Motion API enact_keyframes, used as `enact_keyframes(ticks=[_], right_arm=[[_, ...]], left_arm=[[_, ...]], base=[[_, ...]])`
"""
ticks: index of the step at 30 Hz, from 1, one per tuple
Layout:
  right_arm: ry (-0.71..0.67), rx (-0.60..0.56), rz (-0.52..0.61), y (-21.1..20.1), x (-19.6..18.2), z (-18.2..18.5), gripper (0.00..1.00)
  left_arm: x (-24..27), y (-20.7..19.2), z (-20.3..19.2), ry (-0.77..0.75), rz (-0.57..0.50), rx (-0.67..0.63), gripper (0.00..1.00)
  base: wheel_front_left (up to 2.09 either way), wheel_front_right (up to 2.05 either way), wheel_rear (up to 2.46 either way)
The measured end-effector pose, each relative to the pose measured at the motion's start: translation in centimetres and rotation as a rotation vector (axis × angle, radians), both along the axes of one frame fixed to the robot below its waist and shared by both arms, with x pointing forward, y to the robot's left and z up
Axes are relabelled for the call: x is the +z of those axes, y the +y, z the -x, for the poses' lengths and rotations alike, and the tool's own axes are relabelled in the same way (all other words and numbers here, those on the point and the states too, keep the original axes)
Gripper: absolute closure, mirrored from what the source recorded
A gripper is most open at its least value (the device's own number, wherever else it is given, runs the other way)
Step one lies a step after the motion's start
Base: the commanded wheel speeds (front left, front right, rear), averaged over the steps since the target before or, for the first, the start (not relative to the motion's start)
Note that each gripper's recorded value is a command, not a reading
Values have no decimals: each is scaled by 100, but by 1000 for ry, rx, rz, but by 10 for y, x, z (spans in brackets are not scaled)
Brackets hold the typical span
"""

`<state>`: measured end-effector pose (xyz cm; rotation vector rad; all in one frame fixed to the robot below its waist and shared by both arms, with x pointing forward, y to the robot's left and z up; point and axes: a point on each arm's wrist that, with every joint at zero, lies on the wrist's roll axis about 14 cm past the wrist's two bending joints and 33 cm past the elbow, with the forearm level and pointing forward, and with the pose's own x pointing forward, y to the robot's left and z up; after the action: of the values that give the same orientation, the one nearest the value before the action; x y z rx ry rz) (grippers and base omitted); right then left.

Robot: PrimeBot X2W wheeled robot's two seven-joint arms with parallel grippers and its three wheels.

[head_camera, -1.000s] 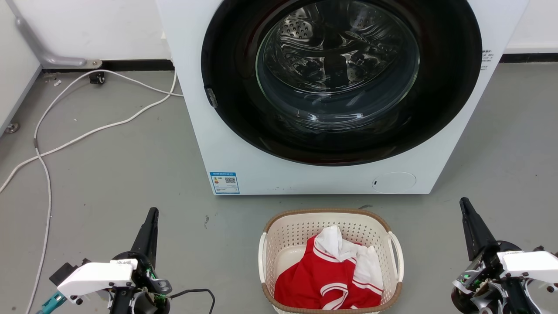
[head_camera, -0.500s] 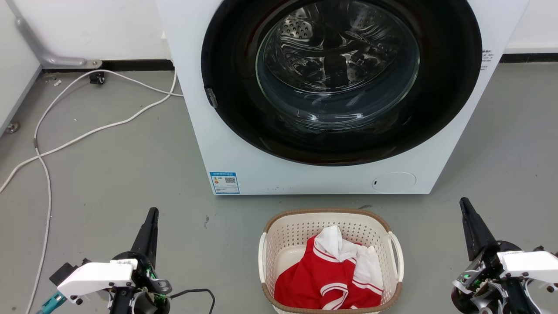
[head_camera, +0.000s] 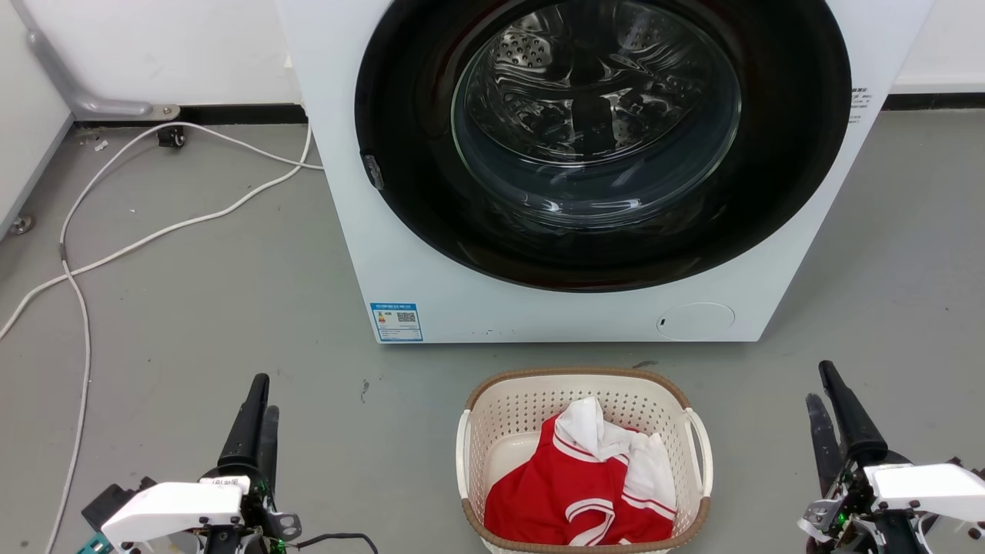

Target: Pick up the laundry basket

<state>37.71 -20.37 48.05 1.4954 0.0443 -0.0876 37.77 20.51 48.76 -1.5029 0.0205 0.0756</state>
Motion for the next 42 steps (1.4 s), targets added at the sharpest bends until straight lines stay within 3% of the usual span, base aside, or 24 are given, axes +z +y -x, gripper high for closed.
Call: enact_keyframes(ticks=[21, 42], right_arm=[[-103, 45, 543, 15, 37, -6, 0], [-138, 59, 892, 23, 43, -1, 0]], left_arm=[[18, -2, -1, -4, -443, 8, 0], [28, -8, 3, -23, -818, 16, 0]], base=[[0, 0, 0], [0, 0, 0]])
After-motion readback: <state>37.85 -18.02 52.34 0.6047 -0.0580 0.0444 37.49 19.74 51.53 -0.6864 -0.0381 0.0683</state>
